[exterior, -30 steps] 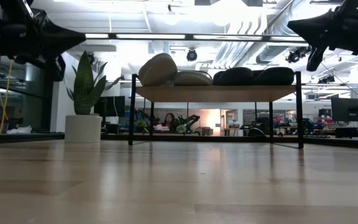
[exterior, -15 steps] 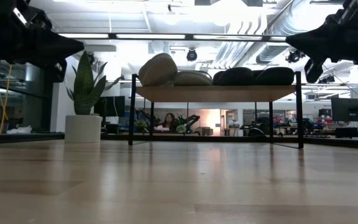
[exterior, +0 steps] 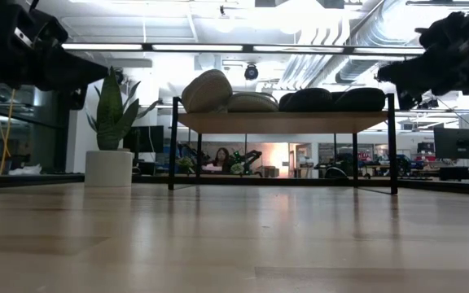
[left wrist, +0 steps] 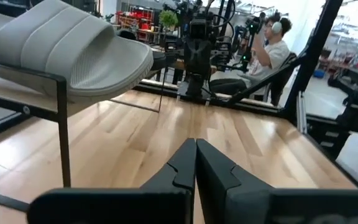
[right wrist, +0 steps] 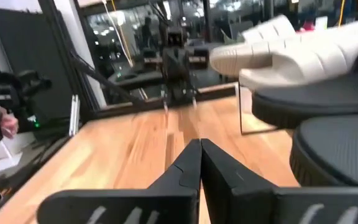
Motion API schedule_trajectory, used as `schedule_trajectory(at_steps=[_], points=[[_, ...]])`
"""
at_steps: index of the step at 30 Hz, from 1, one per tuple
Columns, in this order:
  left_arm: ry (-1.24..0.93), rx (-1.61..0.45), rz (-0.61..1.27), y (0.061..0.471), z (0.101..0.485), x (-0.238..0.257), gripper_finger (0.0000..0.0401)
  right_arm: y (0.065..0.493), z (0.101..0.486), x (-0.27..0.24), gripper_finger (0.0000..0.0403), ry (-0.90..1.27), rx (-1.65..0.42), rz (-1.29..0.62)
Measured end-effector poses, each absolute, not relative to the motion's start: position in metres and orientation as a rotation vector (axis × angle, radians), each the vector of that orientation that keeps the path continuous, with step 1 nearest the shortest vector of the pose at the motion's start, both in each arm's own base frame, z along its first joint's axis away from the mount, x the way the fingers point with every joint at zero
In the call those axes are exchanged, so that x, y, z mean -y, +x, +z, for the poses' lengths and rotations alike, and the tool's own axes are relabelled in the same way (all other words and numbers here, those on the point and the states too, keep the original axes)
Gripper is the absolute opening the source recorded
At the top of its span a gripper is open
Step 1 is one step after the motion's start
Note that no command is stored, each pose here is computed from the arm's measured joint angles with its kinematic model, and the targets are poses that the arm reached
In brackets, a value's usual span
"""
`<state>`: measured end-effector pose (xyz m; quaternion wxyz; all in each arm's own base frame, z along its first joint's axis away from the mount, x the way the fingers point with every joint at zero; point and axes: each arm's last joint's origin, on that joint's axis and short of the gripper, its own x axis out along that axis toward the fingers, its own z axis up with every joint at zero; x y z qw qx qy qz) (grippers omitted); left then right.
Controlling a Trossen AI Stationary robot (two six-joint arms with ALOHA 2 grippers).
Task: Pick and place slides into the shelf
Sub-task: Return to Home Position
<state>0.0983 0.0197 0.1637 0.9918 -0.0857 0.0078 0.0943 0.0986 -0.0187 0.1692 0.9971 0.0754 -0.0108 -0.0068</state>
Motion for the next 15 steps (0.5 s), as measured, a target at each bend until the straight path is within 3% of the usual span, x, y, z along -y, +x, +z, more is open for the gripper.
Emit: schedule_trajectory(at_steps=[15], points=[[-0.086, -0.048, 0.194, 0.0998, 0.1618, -0.0202, 0.0001, 0.0985, 0.166, 0.0206, 0.0, 0.133, -0.006, -0.083]])
